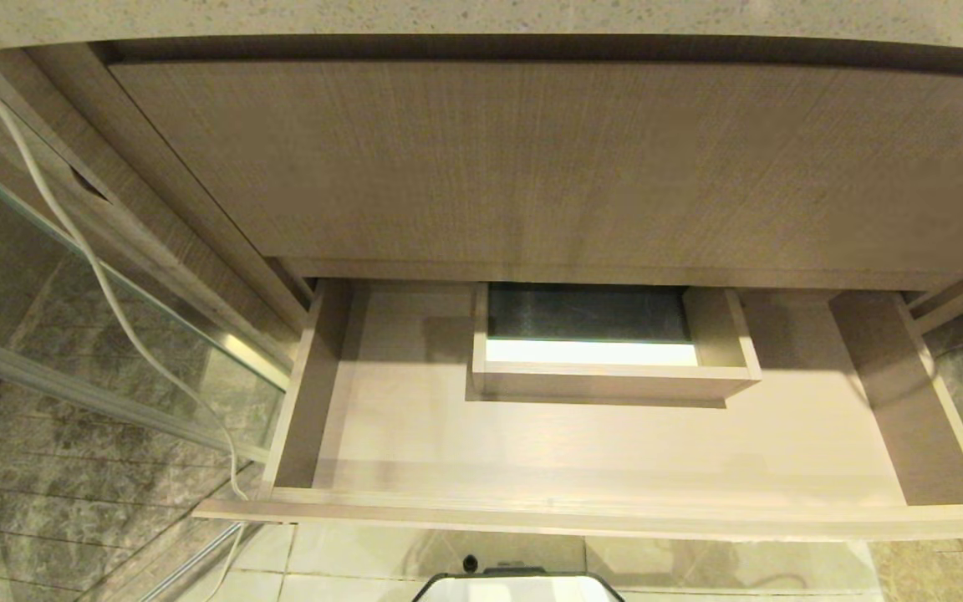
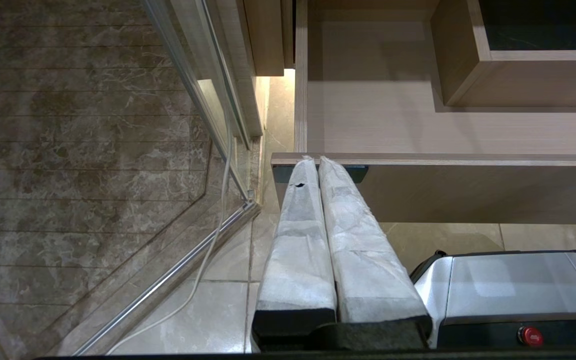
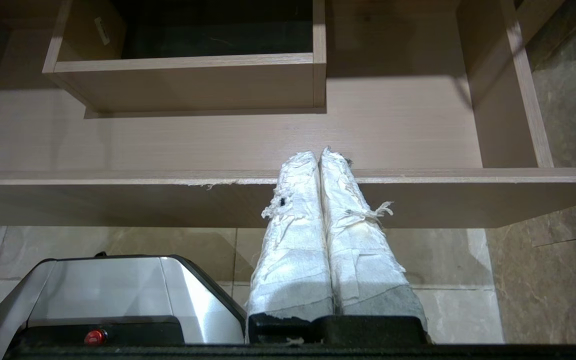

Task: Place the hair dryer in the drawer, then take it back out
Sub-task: Pick up the hairdryer

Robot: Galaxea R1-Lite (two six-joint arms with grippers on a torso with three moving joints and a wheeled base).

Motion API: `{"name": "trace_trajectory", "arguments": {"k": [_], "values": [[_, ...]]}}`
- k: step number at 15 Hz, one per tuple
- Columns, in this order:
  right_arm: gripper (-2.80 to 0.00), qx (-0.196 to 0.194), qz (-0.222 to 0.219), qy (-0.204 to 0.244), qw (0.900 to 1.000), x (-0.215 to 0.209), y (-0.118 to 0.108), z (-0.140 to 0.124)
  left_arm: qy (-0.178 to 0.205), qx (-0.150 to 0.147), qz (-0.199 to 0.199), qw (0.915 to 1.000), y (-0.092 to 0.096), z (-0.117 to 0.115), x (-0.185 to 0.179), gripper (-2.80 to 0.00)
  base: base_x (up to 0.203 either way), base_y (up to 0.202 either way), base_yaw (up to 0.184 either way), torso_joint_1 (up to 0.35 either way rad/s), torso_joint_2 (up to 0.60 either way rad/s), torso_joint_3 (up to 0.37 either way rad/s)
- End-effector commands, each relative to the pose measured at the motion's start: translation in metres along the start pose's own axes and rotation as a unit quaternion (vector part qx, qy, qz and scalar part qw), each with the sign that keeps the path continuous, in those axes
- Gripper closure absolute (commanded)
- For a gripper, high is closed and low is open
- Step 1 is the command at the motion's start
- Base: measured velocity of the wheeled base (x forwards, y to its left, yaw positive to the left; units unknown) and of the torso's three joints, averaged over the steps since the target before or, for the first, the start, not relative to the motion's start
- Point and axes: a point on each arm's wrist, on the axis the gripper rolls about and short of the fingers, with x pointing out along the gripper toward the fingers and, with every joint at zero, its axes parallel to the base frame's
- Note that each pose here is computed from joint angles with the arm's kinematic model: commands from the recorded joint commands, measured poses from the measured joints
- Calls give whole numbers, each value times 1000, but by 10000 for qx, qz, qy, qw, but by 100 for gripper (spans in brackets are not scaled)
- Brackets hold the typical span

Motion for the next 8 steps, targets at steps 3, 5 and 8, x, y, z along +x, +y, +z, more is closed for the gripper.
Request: {"name": "trace_trajectory", "arguments": {"k": [3, 5, 8], "values": [[0, -1, 4, 5, 10000, 0, 0, 0, 7, 1, 0, 10000, 0, 0, 0, 0, 0, 0, 0, 0, 0, 0], [0, -1, 4, 5, 10000, 0, 0, 0, 7, 1, 0, 10000, 0, 0, 0, 0, 0, 0, 0, 60, -66, -11], [0, -1, 4, 5, 10000, 0, 0, 0, 7, 1, 0, 10000, 0, 0, 0, 0, 1, -5, 29, 237, -402, -153]]}}
